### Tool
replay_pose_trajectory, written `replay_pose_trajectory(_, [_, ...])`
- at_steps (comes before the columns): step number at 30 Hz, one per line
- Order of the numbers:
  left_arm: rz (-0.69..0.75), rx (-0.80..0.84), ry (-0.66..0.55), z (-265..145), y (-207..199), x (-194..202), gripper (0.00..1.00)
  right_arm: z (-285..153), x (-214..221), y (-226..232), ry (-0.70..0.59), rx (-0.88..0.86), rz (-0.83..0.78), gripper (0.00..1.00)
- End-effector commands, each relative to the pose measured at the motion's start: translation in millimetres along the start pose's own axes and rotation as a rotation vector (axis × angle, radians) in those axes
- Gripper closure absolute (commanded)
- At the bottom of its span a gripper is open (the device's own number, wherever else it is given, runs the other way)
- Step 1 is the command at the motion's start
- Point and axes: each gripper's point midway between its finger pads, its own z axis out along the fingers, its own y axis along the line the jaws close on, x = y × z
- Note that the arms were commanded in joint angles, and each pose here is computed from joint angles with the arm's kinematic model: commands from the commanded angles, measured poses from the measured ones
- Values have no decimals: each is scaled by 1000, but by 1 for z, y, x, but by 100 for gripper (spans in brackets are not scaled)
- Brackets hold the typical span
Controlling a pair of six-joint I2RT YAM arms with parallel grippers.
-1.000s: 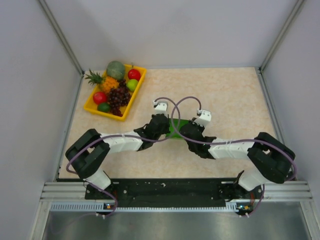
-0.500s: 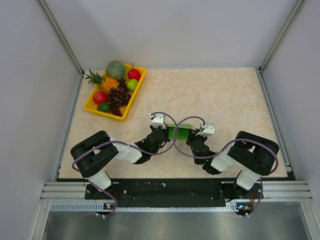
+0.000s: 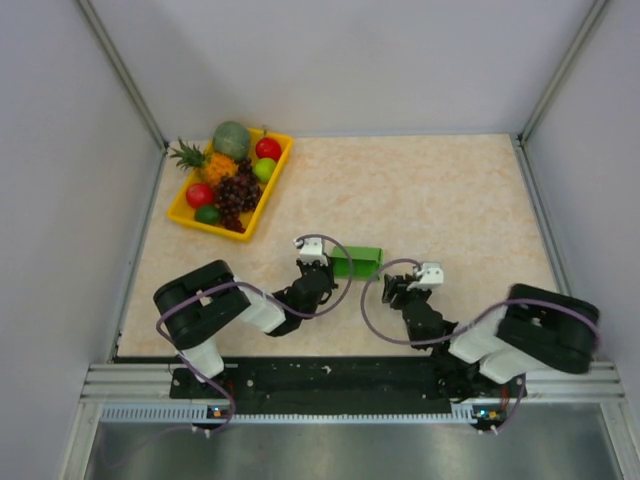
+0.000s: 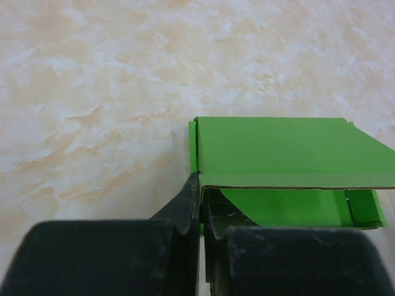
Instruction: Fold the paper box
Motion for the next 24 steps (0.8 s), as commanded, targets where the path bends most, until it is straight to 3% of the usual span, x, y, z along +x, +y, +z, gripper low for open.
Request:
replay_pose_trajectory(1, [45, -71, 12, -2, 20, 11, 100, -18, -5, -12, 127, 65, 19, 44])
replay_pose_trajectory(5, [57, -60, 13, -1, 16, 12, 100, -26, -33, -21, 158, 16, 147, 45])
replay_pose_trajectory(7, [73, -58, 13, 0, 12, 11, 100, -27, -36, -9, 261, -86, 217, 48])
replay_pose_trajectory(9, [83, -60, 10, 0, 9, 10, 100, -20, -39, -24, 343, -56, 246, 50])
replay_pose_trajectory(10, [89, -59, 11, 0, 8, 10, 100, -19, -59, -2, 380, -141, 287, 51])
replay_pose_trajectory(12, [98, -63, 11, 1, 7, 10, 100, -18, -55, 14, 514, -198, 306, 56])
replay_pose_trajectory(13, [101, -61, 11, 1, 6, 9, 100, -12, -82, 29, 504, -229, 343, 58])
replay_pose_trajectory(15, [102, -65, 9, 0, 7, 8, 100, -6, -90, 46, 557, -249, 393, 64])
replay_pose_trajectory(19, [113, -66, 17, 1, 4, 10, 100, 24, -144, 58, 457, -226, 490, 68])
replay_pose_trajectory(24, [128, -74, 21, 1, 3, 11, 100, 44, -132, 119, 619, -437, 711, 82])
